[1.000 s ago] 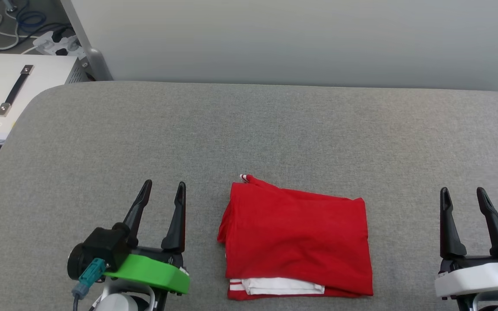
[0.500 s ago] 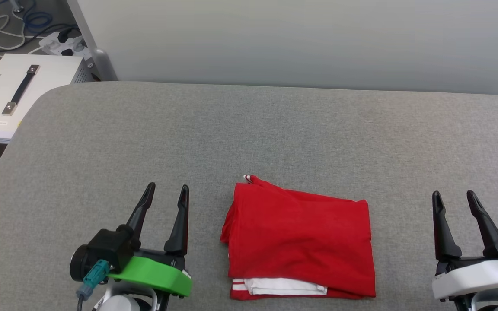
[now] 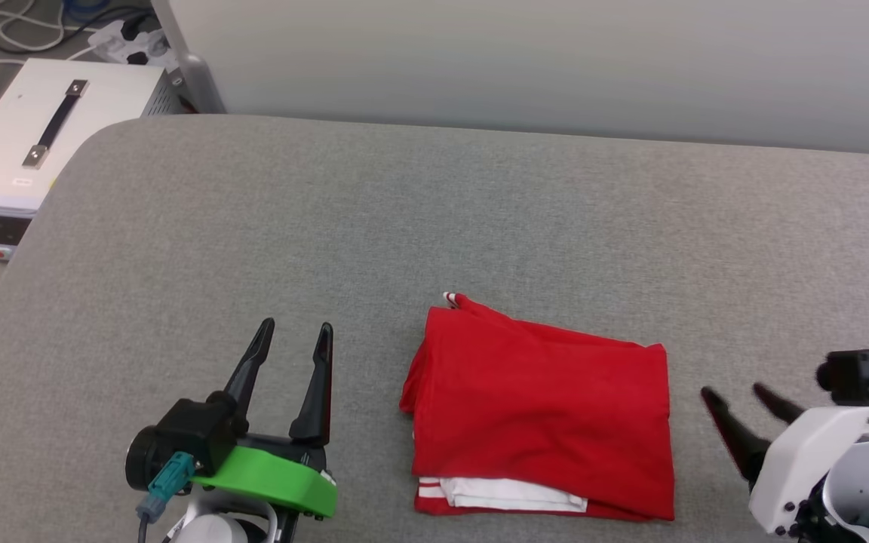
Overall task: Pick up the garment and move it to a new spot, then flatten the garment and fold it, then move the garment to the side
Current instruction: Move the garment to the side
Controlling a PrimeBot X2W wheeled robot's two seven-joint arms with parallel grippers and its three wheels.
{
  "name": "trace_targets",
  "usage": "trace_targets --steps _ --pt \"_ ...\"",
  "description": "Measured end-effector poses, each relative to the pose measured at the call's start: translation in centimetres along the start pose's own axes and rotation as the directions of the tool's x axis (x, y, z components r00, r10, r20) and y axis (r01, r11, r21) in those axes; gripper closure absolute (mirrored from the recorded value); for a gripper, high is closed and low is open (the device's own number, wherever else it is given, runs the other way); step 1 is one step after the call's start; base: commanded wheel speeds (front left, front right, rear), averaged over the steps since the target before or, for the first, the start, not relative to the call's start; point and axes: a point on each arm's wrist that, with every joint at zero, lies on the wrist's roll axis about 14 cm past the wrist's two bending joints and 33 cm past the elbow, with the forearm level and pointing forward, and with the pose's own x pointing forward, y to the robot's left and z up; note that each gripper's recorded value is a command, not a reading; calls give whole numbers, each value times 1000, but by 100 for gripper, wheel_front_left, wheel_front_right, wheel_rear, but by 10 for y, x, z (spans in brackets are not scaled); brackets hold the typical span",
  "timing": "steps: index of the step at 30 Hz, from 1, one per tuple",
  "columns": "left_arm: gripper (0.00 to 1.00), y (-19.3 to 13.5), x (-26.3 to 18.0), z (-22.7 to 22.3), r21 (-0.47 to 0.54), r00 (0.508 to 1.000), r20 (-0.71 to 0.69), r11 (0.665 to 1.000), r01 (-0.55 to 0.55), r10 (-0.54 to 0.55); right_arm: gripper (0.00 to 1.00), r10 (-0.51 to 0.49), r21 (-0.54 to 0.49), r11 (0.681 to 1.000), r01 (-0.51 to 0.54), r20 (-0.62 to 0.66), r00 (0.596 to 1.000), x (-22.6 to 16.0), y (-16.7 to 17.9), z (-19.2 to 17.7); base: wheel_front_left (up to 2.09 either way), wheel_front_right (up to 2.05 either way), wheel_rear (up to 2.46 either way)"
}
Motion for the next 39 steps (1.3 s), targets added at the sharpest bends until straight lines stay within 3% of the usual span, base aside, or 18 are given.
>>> trace_targets --steps 3,7,10,21,31,32,33,34,39 --pt "0 5 -1 -1 2 1000 -3 1000 -16 16 0 38 52 998 -30 -153 988 4 10 -18 0 0 0" --pt "0 9 -2 -4 5 999 -14 1000 -31 31 0 12 11 1000 -9 -336 942 8 7 -39 0 0 0" --pt "0 13 -2 -5 7 999 -18 999 -44 44 0 24 12 1000 -21 -402 915 15 13 -46 0 0 0" --pt "0 27 0 -11 17 995 -39 995 -95 96 0 51 29 999 -43 -500 864 53 22 -67 0 0 0" --pt "0 39 -3 -16 31 989 -58 991 -132 133 0 89 39 996 -82 -609 788 68 36 -105 0 0 0" --pt "0 39 -3 -16 32 989 -59 991 -133 135 51 93 38 995 -88 -612 785 69 38 -107 0 0 0" --pt "0 39 -3 -16 32 989 -59 990 -134 136 85 93 35 995 -91 -613 785 69 38 -109 0 0 0" --pt "0 39 -3 -16 32 989 -58 990 -134 136 100 92 32 995 -92 -610 787 70 38 -109 0 0 0" --pt "0 38 -2 -13 31 990 -48 991 -129 131 100 81 -5 995 -102 -576 813 72 35 -103 0 0 0"
